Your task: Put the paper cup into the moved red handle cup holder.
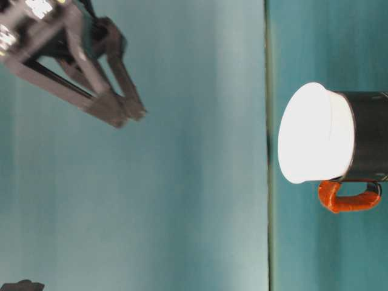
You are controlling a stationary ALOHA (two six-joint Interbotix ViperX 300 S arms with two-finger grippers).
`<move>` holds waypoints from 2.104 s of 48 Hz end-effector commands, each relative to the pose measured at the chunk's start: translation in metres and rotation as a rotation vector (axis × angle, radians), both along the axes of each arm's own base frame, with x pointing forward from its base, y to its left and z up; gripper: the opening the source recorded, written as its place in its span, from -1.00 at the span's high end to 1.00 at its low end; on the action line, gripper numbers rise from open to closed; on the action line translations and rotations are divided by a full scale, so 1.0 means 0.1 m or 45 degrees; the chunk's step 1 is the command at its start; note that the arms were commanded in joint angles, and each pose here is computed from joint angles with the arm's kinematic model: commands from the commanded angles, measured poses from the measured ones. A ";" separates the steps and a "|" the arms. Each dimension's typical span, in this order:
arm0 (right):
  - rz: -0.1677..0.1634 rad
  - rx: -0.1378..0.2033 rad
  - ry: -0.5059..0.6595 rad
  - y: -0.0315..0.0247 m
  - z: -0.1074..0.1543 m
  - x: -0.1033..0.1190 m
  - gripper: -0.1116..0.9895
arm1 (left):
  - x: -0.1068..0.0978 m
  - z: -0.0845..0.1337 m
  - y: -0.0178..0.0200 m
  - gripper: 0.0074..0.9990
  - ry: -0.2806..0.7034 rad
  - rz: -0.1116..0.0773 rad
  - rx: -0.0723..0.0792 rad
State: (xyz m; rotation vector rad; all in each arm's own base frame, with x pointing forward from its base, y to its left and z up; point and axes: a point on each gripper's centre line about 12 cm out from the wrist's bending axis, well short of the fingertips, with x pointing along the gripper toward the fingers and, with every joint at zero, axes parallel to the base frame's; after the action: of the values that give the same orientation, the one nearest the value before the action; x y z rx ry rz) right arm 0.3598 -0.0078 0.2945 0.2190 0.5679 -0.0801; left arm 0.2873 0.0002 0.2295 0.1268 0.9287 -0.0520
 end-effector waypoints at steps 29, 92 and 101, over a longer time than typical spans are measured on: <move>0.029 -0.011 -0.166 0.068 0.39 -0.19 -0.61 | 0.01 0.07 -0.009 -0.68 -0.033 -0.002 -0.001; 0.031 -0.010 -0.168 0.073 0.38 -0.19 -0.61 | 0.03 0.10 -0.009 -0.68 -0.055 -0.003 -0.002; 0.031 -0.010 -0.168 0.073 0.38 -0.19 -0.61 | 0.02 0.12 -0.005 -0.68 -0.066 -0.001 -0.002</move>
State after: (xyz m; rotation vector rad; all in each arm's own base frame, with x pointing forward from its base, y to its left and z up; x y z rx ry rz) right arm 0.3481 -0.0016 0.3113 0.2137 0.5041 -0.0561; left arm 0.2877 0.0001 0.2320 0.1254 0.9118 -0.0514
